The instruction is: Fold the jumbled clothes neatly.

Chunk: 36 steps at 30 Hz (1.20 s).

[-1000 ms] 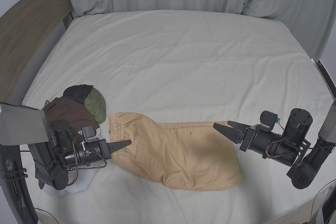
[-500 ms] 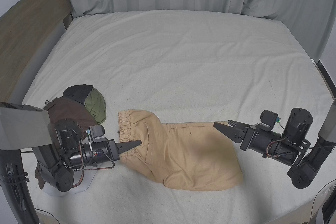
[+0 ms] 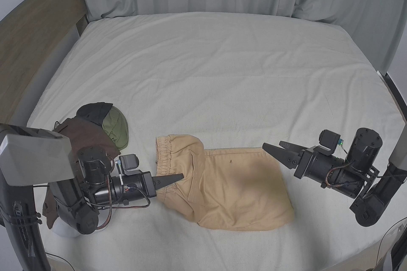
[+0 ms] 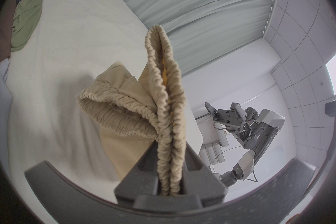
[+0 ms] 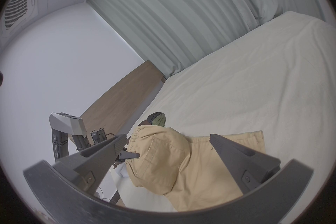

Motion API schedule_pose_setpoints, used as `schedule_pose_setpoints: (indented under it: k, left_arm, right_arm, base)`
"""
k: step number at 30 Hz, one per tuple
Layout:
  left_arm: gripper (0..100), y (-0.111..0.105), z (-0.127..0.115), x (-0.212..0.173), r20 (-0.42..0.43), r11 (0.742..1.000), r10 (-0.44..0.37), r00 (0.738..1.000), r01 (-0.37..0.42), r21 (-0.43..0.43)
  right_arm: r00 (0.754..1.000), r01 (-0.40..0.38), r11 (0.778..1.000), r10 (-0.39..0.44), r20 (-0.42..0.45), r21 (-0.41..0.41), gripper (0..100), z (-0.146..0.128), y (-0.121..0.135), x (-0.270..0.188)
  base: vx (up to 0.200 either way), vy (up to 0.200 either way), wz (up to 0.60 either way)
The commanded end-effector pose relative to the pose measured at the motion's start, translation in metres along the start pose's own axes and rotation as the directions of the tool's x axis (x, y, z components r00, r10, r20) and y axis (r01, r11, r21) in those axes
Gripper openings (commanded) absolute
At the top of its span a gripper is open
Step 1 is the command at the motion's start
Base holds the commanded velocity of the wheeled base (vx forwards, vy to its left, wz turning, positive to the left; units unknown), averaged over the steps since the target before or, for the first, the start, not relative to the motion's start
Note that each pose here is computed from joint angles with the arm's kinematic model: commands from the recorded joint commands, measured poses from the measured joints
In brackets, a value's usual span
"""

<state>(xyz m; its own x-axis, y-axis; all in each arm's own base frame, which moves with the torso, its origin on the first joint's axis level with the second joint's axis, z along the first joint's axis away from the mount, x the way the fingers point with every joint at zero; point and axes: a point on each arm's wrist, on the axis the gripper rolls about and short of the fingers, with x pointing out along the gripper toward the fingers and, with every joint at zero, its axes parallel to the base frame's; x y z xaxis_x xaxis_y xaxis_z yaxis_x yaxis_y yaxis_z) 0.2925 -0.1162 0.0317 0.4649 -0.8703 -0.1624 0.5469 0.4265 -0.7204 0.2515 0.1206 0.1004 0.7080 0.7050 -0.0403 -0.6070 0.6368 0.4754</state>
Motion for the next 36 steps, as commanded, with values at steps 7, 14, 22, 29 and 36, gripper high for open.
schedule_pose_setpoints:
  k: [7,14,22,29,36]
  left_arm:
    - [0,-0.006,-0.002,0.011,-0.015,0.999,-0.034,0.999,0.034,-0.011]
    - [0,-0.010,0.001,0.017,-0.012,0.998,-0.056,0.998,0.056,-0.035]
    - [0,-0.017,-0.002,0.026,-0.030,0.996,-0.084,0.996,0.083,-0.037]
    - [0,-0.019,-0.002,0.038,-0.025,0.994,-0.101,0.995,0.100,-0.031]
    - [0,-0.026,-0.005,0.054,-0.037,0.989,-0.135,0.990,0.133,-0.060]
  right_arm:
    - [1.000,-0.008,1.000,0.008,0.014,-0.005,100,0.004,0.003,-0.002]
    - [1.000,-0.011,1.000,0.012,0.020,-0.008,100,0.005,0.004,-0.002]
    - [0.997,-0.025,0.999,0.027,0.077,-0.029,100,0.019,0.006,0.000]
    - [0.992,-0.019,0.999,0.024,0.121,-0.044,100,0.031,0.004,0.000]
    - [0.986,-0.018,0.998,0.027,0.162,-0.057,100,0.041,0.003,0.001]
  base:
    - [0.000,0.000,0.00]
    - [0.000,0.000,0.00]
    - [0.000,0.000,0.00]
    - [0.000,0.000,0.00]
    - [0.000,0.000,0.00]
